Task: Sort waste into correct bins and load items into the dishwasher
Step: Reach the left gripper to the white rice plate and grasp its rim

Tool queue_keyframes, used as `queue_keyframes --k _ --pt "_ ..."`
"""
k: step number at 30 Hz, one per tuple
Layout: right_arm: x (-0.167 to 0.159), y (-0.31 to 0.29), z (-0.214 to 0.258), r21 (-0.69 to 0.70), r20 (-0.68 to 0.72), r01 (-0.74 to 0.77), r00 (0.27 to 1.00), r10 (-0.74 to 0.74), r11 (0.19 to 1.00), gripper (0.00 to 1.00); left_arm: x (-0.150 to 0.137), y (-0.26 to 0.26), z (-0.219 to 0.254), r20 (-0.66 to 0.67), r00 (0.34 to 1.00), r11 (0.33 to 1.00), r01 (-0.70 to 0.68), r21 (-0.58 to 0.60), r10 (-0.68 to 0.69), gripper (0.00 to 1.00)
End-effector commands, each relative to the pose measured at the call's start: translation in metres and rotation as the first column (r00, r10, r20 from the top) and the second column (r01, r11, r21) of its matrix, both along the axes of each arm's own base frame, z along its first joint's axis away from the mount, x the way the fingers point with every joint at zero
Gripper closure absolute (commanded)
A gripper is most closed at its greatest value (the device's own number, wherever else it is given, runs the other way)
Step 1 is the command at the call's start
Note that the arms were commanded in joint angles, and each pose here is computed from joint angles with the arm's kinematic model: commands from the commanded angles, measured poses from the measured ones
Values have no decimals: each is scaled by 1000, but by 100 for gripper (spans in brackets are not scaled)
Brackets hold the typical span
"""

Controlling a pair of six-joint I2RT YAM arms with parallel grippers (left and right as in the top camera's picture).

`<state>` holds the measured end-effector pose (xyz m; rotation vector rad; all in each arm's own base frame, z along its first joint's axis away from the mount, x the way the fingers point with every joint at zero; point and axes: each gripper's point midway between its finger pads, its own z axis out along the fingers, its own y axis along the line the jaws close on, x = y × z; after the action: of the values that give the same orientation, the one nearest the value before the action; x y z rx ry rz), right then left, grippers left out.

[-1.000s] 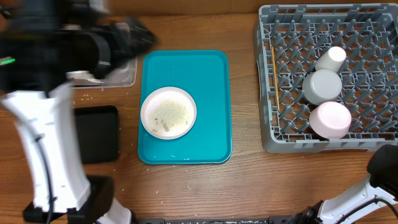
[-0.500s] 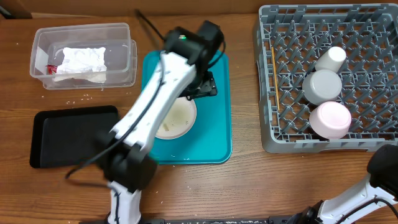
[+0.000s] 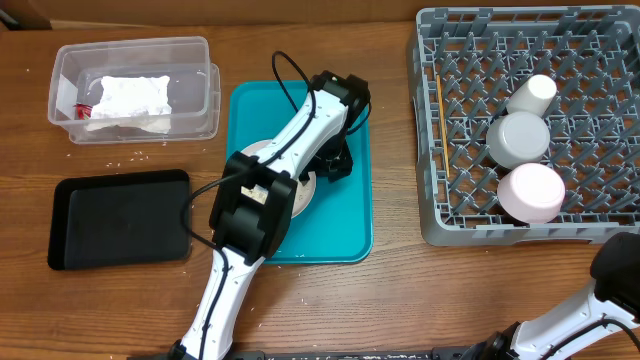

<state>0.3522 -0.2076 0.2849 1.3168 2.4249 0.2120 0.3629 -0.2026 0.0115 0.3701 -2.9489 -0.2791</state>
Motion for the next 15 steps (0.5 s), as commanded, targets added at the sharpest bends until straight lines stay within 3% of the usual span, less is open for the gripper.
queue_keyframes --k 1,7,10,15 --pt "2 1 2 2 10 3 1000 -3 1000 0 -6 -2 -15 -35 999 1000 -10 11 11 52" --pt "2 1 2 2 10 3 1000 -3 1000 0 -5 -3 -16 -32 999 1000 -11 9 11 75" --pt "2 1 2 2 10 3 1000 -3 1000 0 -6 -1 -15 -38 999 1000 -11 13 12 96" --pt "2 1 2 2 10 3 1000 -3 1000 0 -10 7 -4 -71 997 999 -24 34 26 96"
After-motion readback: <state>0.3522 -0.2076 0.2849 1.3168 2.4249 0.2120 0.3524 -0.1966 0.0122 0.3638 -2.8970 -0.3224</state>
